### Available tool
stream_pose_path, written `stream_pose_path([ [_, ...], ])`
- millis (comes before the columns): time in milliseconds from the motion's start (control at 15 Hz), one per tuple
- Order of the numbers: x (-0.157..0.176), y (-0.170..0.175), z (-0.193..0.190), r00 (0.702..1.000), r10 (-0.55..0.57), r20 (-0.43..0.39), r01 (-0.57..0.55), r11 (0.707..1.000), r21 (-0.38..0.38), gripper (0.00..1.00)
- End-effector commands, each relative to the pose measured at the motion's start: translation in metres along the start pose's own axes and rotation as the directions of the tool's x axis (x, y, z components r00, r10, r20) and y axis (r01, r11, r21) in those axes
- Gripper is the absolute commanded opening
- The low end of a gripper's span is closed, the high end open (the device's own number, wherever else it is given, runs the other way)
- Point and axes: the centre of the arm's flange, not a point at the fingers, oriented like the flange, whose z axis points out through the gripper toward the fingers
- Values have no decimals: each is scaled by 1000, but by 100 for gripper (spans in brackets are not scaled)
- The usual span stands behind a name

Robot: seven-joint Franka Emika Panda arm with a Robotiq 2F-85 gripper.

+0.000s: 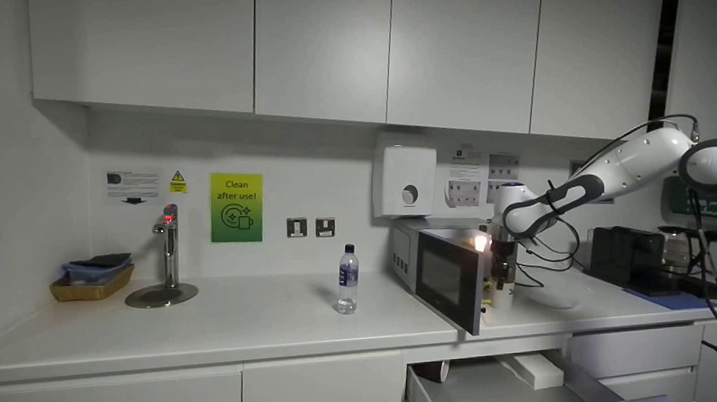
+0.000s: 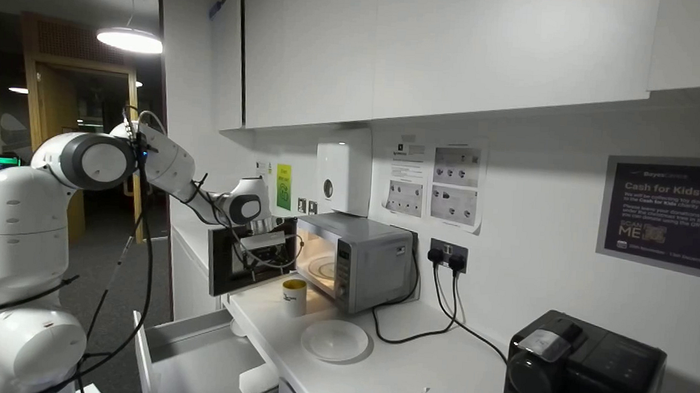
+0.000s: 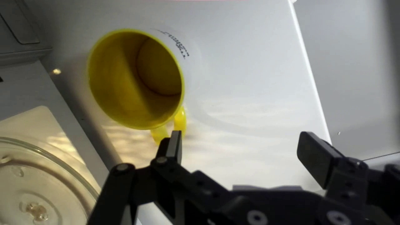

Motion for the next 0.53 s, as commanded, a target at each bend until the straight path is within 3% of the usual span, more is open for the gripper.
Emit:
stream_pose_path([
  [0,12,25,13,999,-47,-19,47,999,-25,100],
  [467,37,41,25,994,-94,-55,90,993,-78,100],
])
